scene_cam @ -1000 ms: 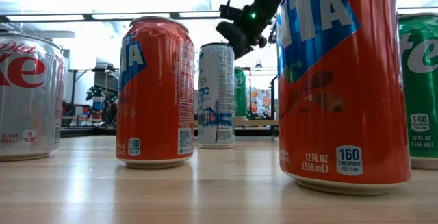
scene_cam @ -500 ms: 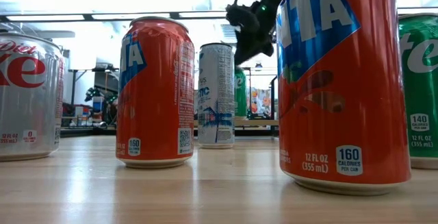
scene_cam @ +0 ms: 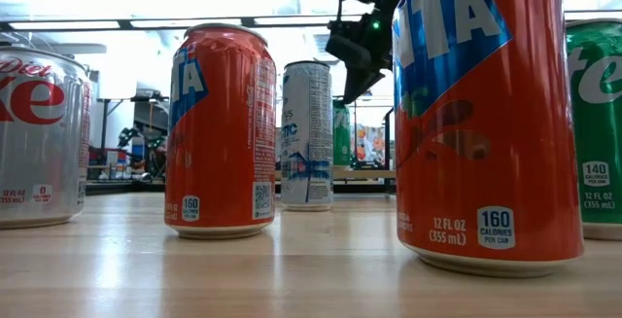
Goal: Sort soda cans
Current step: Put the right green soda can on the shelf
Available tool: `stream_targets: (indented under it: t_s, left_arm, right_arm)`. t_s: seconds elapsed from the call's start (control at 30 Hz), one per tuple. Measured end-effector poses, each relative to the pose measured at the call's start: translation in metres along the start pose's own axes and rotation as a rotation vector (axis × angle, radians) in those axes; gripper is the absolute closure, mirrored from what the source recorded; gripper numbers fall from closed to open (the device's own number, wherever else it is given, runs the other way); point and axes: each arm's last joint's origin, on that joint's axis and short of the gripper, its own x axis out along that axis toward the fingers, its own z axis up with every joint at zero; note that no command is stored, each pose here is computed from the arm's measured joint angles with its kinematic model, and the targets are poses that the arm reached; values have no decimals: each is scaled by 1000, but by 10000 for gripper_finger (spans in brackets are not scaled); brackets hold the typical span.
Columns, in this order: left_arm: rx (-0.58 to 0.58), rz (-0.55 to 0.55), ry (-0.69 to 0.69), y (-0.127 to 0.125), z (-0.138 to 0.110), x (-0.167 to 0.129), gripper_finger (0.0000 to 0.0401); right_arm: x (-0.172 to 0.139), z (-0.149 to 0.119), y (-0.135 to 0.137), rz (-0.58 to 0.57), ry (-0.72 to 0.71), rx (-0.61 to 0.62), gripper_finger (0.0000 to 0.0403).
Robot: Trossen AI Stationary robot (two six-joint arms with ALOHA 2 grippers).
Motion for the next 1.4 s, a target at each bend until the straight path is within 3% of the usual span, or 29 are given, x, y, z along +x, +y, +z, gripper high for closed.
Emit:
stream_targets:
  t_s: [0.4, 0.77, 1.4]
  left_arm:
    - [0, 2, 1, 0, 0, 0, 79]
    - [3, 2, 3, 0, -1, 0, 79]
    - [5, 0, 5, 0, -1, 0, 79]
  right_arm:
    - [-8, 25, 6, 50, -215, 79, 394]
    - [28, 22, 13, 8, -178, 62, 394]
    - [24, 21, 20, 28, -175, 71, 394]
